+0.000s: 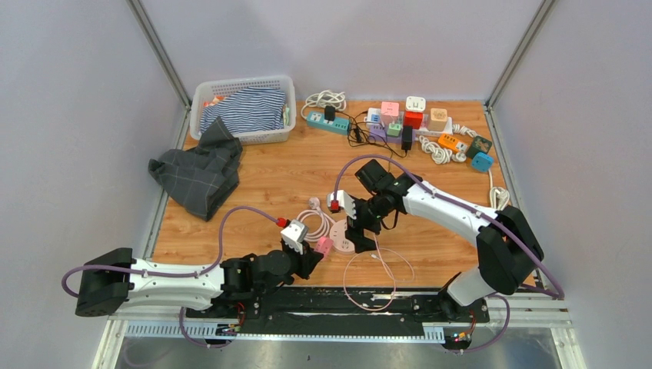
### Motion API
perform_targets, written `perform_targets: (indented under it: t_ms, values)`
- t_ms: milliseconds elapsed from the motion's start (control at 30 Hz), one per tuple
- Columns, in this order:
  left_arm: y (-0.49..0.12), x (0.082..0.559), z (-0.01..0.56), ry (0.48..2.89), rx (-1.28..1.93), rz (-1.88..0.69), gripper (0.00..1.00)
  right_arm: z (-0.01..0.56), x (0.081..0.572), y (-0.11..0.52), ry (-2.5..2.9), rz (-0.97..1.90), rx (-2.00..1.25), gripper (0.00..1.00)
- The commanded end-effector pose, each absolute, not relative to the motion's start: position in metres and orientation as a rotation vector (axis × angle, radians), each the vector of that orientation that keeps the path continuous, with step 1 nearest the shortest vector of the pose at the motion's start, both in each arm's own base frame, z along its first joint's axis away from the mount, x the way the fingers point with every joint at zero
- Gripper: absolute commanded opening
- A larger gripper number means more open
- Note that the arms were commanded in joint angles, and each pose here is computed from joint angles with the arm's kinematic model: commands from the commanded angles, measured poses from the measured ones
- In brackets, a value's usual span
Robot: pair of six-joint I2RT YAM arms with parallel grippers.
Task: Pull the plug off the socket
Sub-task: Place the plug at the center of the board.
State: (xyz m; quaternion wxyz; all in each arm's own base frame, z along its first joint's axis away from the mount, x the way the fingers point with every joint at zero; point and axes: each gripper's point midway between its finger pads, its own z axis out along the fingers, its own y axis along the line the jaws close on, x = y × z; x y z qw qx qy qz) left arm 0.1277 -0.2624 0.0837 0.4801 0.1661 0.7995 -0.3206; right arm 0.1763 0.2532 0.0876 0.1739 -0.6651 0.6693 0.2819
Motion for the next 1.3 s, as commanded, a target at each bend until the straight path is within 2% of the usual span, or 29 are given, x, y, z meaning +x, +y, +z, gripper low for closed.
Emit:
perform_targets:
  t_ms: [0,267,600,967,1267]
  values:
    - [-0.257,0.135,0.083,1.937,0.372,-0.747,0.0,0.099,0.168,0.263,1.92,0.959,-1.817,1.0]
    - [-0.255,0.137,0.08,1.943,0.361,-0.732,0.0,0.099,0.178,0.274,2.008,0.969,-1.681,1.0]
    - [-0.253,0.139,0.078,1.948,0.353,-0.724,0.0,0.112,0.212,0.286,2.101,0.863,-1.256,1.0]
    - [-0.245,0.153,0.089,1.919,0.328,-0.742,0.0,0.151,0.215,0.273,1.963,0.841,-1.32,1.0]
    - [-0.222,0.196,0.113,1.861,0.244,-0.711,0.0,0.166,0.233,0.247,1.935,0.813,-1.305,1.0]
